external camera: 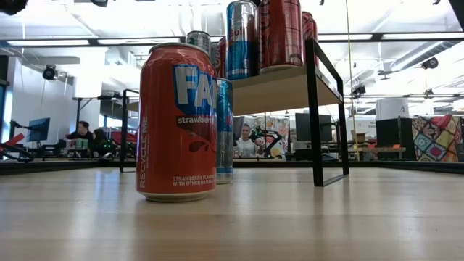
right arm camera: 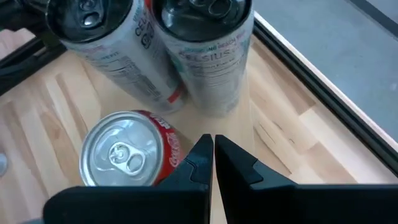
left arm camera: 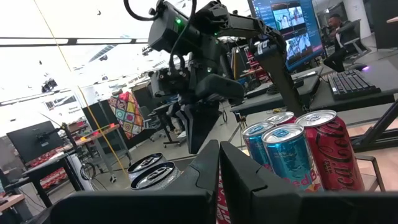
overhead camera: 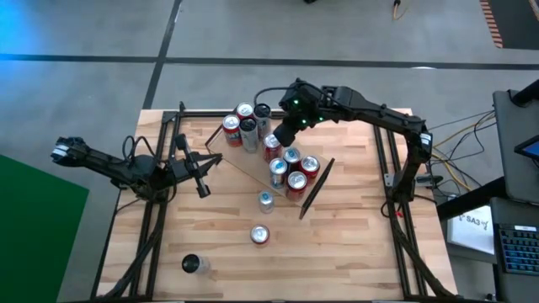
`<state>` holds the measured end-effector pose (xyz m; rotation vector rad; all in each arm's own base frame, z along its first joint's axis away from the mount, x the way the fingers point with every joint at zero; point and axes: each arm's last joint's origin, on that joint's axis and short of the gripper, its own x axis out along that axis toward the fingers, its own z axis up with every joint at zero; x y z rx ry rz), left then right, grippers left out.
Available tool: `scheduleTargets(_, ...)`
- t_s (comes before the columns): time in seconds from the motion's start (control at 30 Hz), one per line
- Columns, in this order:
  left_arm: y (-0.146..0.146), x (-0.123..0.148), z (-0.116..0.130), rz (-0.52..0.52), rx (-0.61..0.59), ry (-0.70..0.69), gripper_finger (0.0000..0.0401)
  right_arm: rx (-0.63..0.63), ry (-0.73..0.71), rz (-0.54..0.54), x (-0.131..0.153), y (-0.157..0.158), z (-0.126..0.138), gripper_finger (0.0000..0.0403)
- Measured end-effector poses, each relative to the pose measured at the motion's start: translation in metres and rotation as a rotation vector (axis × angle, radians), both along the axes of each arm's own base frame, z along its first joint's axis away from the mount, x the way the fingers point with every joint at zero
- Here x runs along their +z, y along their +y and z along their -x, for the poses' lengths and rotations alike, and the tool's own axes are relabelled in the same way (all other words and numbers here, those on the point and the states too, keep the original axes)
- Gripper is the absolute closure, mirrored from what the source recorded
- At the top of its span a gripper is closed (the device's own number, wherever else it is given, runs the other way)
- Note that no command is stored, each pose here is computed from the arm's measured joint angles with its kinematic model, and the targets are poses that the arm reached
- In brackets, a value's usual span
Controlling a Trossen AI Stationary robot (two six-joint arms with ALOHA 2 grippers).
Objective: Place canned beverage on shelf
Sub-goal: Adjust the red/white soda can on the shelf
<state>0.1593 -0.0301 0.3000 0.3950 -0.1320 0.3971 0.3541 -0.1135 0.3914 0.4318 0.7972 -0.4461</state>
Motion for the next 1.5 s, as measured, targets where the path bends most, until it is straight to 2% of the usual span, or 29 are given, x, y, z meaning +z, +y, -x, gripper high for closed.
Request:
scheduleTargets(0.2, 0.0, 0.0, 0.0, 0.0, 0.0, 0.0, 0.0401, 0.033, -0.008, -0.039, -0.001, 0.005, -0.002, 0.0394)
scheduleTargets(0.7, 0.0, 0.0, 0.0, 0.0, 0.0, 0.0, 0.0401, 0.069, -0.017, -0.037, -0.001, 0.018, -0.007, 0.0394)
scheduleTargets(0.93, 0.0, 0.0, 0.0, 0.0, 0.0, 0.0, 0.0401, 0.012, -0.015, 0.012, -0.002, 0.01, -0.007, 0.0394)
scheduleTargets(1.1, 0.0, 0.0, 0.0, 0.0, 0.0, 0.0, 0.0401, 0.027, 0.008, -0.007, -0.013, 0.009, -0.017, 0.0394)
scheduleTargets(1.23, 0.0, 0.0, 0.0, 0.0, 0.0, 0.0, 0.0401, 0.065, -0.006, -0.047, -0.014, 0.011, -0.019, 0.0394)
scheduleTargets(1.5, 0.0, 0.0, 0.0, 0.0, 0.0, 0.0, 0.0401, 0.067, -0.005, -0.048, -0.015, 0.011, -0.019, 0.0394)
